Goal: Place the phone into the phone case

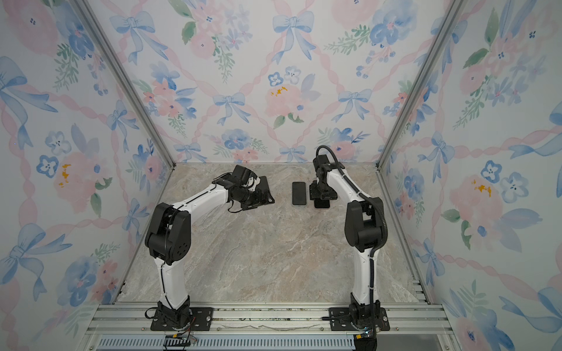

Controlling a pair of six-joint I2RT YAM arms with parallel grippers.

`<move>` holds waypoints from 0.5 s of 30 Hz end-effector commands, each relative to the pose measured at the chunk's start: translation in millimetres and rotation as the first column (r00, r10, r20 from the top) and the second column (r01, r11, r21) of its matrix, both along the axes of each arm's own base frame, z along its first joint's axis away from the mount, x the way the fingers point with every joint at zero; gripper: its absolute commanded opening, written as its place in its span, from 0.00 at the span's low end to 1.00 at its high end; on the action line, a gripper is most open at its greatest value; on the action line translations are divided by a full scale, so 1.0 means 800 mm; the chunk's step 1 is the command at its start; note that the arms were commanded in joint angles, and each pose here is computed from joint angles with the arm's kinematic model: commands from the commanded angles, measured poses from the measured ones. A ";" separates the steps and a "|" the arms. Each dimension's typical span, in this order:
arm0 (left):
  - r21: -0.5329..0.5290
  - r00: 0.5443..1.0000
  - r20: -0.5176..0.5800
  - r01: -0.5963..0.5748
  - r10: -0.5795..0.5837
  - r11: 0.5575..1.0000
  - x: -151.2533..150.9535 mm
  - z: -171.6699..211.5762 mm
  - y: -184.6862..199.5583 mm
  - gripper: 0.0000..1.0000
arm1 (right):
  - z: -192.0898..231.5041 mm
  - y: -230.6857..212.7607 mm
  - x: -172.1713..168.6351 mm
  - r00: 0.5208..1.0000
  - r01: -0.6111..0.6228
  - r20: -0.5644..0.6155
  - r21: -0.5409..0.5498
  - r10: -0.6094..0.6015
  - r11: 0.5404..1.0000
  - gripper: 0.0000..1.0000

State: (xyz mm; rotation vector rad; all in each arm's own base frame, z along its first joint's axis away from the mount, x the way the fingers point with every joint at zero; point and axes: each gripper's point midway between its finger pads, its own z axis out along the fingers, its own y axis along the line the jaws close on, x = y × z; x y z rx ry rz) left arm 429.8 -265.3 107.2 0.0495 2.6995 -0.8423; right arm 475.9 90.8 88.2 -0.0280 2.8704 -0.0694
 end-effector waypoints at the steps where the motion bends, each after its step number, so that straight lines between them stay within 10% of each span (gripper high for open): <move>1: 0.003 1.000 -0.027 0.012 -0.012 1.000 0.004 -0.006 0.001 0.98 | 0.007 -0.002 0.016 1.000 -0.015 -0.001 0.015 0.015 1.000 0.65; 15: 0.008 0.999 -0.054 0.004 -0.004 1.000 0.006 -0.021 0.006 0.98 | -0.042 -0.005 0.058 0.999 0.038 -0.041 0.064 -0.035 0.997 0.64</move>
